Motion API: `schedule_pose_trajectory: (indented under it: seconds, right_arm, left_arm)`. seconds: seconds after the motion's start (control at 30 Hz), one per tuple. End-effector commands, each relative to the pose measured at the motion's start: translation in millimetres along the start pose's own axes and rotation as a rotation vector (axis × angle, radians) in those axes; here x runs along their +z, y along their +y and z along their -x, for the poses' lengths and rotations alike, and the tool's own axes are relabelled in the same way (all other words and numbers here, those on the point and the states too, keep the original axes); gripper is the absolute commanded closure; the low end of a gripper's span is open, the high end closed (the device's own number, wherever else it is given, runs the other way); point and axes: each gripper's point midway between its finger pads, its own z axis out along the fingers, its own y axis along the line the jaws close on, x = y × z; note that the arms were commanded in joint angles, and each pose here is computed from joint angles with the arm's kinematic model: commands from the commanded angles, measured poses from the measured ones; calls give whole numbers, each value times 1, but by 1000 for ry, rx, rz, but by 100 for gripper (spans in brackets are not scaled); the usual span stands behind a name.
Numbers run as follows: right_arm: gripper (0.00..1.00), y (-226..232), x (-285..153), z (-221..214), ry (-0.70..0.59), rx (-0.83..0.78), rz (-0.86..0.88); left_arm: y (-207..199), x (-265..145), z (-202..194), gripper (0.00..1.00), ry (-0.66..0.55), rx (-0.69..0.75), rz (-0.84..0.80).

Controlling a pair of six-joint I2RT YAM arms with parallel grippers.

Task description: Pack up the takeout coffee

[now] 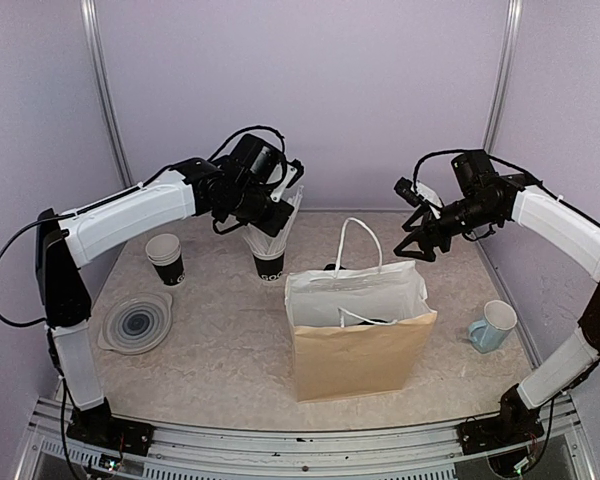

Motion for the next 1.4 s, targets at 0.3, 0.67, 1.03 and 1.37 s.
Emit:
schedule_pose_trajectory:
  seconds: [0.3, 0.67, 1.03, 1.37]
  right_arm:
    - [12, 3, -6, 0, -10, 4, -1]
    - [12, 2, -5, -3, -5, 3, -8]
    - [12, 3, -2, -4, -4, 8, 4]
    - [12, 4, -4, -4, -4, 5, -1]
  left_arm:
    - [6, -2, 14, 67, -33, -22, -17]
    - [2, 18, 9, 69, 10, -2, -28]
    - [-3, 21, 3, 83, 36, 4, -48]
    - [-3, 16, 6, 100, 28, -7, -64]
